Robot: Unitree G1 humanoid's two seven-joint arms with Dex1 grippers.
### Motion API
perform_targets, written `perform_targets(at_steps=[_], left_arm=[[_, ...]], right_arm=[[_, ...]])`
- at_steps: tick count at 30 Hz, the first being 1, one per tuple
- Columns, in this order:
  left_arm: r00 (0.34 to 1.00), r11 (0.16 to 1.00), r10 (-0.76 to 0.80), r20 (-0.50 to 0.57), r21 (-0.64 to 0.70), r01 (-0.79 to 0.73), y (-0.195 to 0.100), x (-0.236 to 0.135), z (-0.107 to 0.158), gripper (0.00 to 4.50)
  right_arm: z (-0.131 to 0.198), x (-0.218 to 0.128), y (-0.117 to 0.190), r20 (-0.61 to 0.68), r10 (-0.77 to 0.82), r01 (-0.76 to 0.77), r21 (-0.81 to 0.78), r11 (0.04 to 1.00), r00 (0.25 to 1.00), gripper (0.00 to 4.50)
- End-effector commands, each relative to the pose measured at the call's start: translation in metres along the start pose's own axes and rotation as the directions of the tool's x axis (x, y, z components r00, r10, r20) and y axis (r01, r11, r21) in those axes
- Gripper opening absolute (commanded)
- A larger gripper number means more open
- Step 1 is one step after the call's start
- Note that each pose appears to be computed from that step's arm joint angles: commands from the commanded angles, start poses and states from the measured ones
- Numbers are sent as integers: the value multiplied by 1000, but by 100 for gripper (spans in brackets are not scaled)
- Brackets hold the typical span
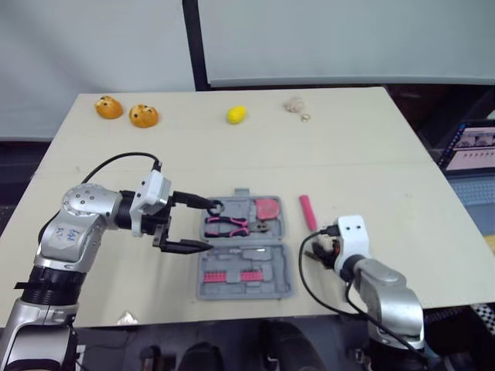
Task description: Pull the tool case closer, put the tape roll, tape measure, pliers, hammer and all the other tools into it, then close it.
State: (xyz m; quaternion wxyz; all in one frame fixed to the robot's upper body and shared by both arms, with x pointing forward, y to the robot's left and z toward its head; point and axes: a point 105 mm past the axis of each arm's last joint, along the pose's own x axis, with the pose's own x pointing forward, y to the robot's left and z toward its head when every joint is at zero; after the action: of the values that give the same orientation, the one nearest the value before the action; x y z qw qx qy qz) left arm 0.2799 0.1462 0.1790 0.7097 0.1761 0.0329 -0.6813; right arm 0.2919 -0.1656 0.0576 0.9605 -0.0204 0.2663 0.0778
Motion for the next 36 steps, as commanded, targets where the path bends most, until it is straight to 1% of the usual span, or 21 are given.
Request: perform_targets(at_steps=[1,14,17,19,20,21,26,32,35,36], left_arm=[[1000,998,3,1,55,-3,0,-4,12,450],[1000,998,6,-4,62,-6,2,-4,13,450],[1000,998,7,-3,63,-7,1,-4,13,450],[1000,998,9,-3,64,-9,1,-4,13,450],[1000,998,10,-3,65,-10,1,-4,13,450],[1000,998,11,-3,65,-10,2,-4,13,450],[1000,998,11,-3,66,-11,2,-4,13,450],[1000,998,8,-9,64,-8,1,-6,12,450],[1000,998,1,-21,55,0,-1,-8,10,450],[999,999,-2,-36,52,4,-2,-10,7,450]], right_arm=[[8,2,7,36,16,-16,-5,1000,999,268],[1,12,7,4,4,-4,15,1000,1000,268],[-3,13,4,-15,-14,15,30,999,1000,183],[-4,13,3,-18,-21,21,33,999,1000,89],[-4,13,3,-17,-21,21,34,999,1000,32],[-4,13,4,-15,-20,20,38,999,1000,7],[4,11,6,14,-10,9,56,998,1000,7],[23,1,11,64,14,-17,50,999,998,7],[42,-15,19,104,80,-81,2,997,991,7],[50,-21,24,112,129,-126,-33,991,985,7]])
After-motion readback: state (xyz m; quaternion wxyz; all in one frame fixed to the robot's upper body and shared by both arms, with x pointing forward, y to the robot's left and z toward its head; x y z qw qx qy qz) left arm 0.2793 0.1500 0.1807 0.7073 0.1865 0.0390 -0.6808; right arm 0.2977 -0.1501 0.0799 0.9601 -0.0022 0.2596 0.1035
